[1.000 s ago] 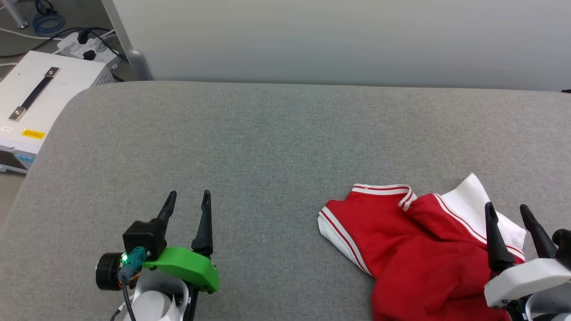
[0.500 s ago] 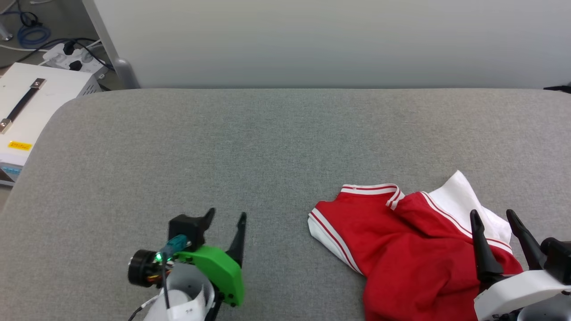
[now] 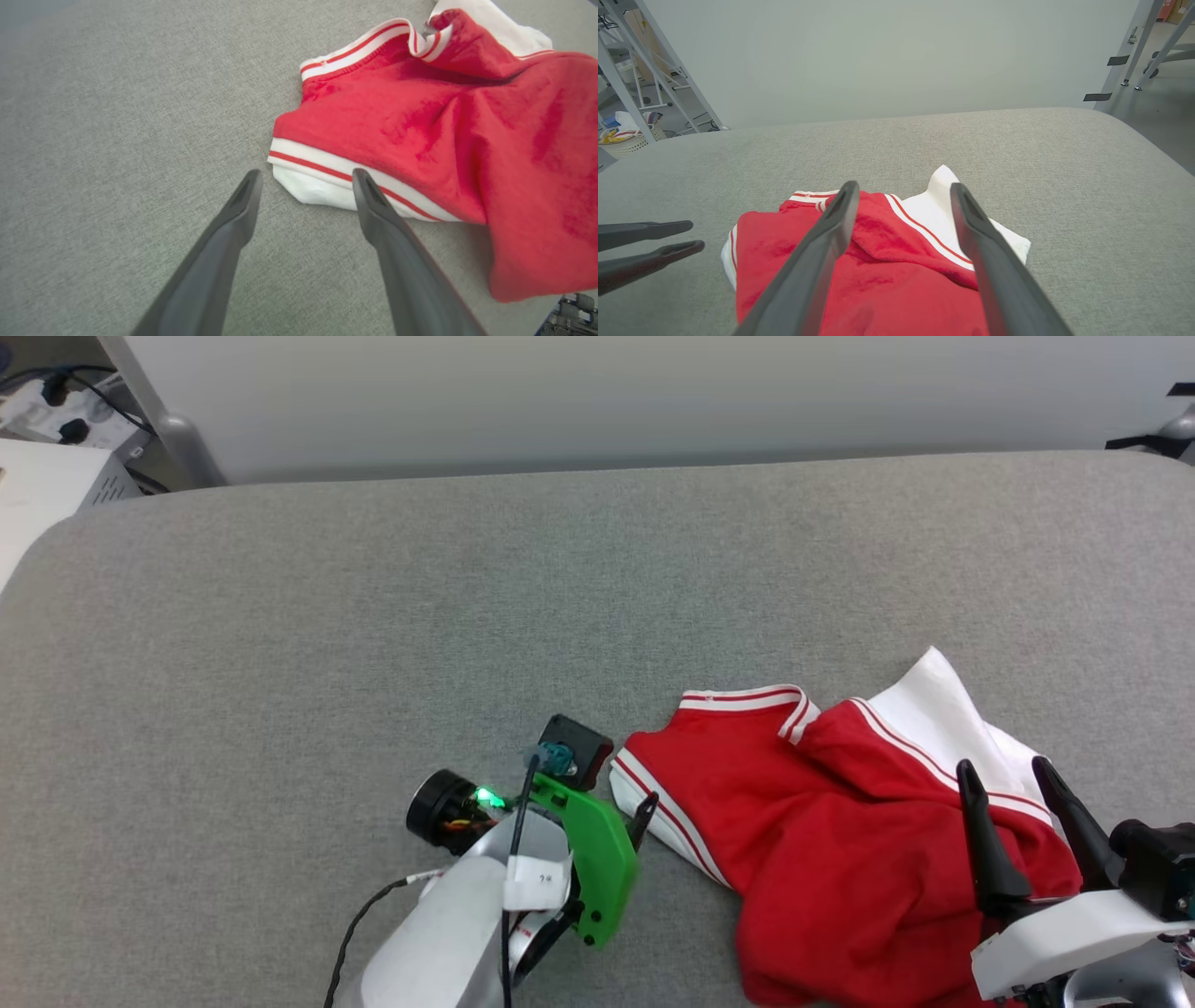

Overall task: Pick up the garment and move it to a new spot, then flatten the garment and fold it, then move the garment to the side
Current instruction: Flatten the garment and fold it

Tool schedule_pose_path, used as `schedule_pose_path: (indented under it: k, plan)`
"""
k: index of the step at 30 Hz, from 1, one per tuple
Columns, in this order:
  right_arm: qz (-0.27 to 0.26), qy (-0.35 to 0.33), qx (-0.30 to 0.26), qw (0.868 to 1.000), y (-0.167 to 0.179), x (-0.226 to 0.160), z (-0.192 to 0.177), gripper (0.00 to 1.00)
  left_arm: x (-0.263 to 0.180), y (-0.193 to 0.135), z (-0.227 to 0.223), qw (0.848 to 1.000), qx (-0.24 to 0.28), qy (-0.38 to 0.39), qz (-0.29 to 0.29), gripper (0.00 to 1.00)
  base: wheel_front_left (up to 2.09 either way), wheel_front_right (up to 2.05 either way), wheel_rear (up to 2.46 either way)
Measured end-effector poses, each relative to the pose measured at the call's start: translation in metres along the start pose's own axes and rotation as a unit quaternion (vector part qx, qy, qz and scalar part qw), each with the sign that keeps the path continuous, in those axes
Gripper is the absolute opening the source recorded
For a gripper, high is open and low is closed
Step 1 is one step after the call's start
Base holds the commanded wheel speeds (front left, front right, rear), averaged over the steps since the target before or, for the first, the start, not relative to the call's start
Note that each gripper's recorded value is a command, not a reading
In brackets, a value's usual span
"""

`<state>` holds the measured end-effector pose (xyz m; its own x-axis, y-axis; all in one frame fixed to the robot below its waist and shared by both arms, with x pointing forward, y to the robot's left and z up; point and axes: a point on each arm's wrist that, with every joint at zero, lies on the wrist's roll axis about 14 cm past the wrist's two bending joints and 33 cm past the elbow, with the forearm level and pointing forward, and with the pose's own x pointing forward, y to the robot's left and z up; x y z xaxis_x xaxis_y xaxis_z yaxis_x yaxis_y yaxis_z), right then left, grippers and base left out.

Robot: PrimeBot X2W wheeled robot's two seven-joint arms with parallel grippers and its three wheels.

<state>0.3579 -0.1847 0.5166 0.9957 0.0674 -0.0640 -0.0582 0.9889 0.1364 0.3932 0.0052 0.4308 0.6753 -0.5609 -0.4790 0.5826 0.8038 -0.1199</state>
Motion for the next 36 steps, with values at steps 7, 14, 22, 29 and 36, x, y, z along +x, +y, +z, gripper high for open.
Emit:
schedule_pose_path:
  k: [7,14,22,29,36]
  plan:
    - [-0.011,0.01,0.019,1.0,-0.007,0.009,-0.01,1.0,0.031,0.0,-0.016,0.996,0.035,0.072,-0.025,1.0,0.0,0.0,0.0]
    - [-0.025,0.028,0.038,0.999,-0.015,0.014,-0.026,1.0,0.051,0.0,-0.045,0.983,0.071,0.16,-0.045,0.82,0.0,0.0,0.0]
    - [-0.046,0.041,0.047,0.997,-0.027,0.01,-0.037,1.0,0.055,0.003,-0.027,0.992,0.06,0.101,-0.048,0.0,0.0,0.0,0.0]
    - [-0.036,0.03,0.049,0.998,-0.022,0.012,-0.029,1.0,0.024,0.049,0.028,0.997,0.075,0.011,0.032,0.0,0.0,0.0,0.0]
    - [-0.016,0.019,0.05,0.998,-0.01,0.015,-0.021,1.0,-0.04,0.097,0.039,0.99,0.049,-0.012,0.13,0.0,0.0,0.0,0.0]
